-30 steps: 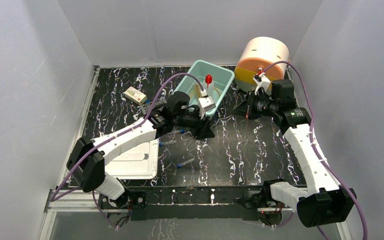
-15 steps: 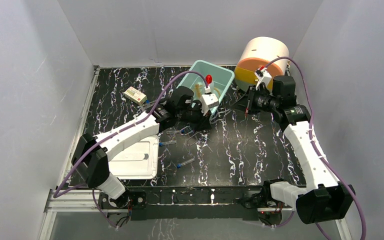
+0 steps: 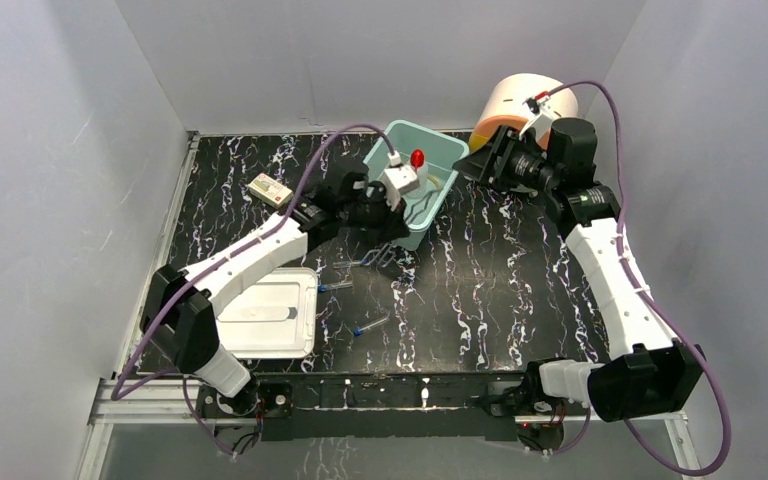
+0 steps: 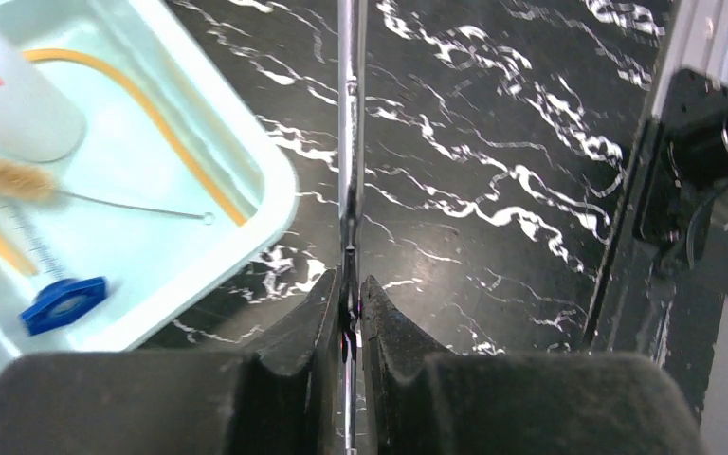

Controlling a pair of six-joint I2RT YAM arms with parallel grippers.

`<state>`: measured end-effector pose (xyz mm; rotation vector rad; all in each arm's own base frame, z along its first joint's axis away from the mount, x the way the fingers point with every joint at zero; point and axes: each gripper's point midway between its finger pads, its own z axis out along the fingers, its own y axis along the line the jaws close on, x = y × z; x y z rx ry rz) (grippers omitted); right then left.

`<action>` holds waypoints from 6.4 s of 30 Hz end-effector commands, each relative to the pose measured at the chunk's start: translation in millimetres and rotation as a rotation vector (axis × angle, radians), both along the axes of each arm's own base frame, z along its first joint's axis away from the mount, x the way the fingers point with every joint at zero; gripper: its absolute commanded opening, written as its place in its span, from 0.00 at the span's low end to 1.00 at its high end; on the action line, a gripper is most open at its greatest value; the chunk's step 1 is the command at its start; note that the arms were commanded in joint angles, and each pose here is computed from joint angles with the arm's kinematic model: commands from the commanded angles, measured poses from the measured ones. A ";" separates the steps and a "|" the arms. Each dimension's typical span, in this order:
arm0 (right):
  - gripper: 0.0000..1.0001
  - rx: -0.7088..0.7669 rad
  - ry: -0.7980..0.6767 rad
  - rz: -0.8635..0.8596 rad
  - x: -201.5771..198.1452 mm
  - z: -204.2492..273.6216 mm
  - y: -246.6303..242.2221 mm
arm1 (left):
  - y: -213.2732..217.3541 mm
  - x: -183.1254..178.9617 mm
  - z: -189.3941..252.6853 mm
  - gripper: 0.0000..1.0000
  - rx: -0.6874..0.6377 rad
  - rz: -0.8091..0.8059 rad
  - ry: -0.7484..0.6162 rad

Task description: Organize the chemistry lab equipment

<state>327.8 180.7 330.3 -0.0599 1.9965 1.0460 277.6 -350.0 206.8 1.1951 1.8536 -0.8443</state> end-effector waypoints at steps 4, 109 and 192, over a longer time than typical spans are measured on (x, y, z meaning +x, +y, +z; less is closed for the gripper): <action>0.59 0.041 -0.155 -0.085 26.1 61.5 -4.7 | 12.8 41.9 88.3 0.00 -0.219 0.111 -0.049; 0.61 -0.351 -0.234 0.311 -47.5 -13.6 119.9 | 232.2 98.5 36.4 0.54 -0.028 1.372 0.122; 0.21 -0.957 -0.356 0.814 -91.0 -260.9 233.9 | 260.8 41.0 -87.6 0.72 -0.353 1.254 1.115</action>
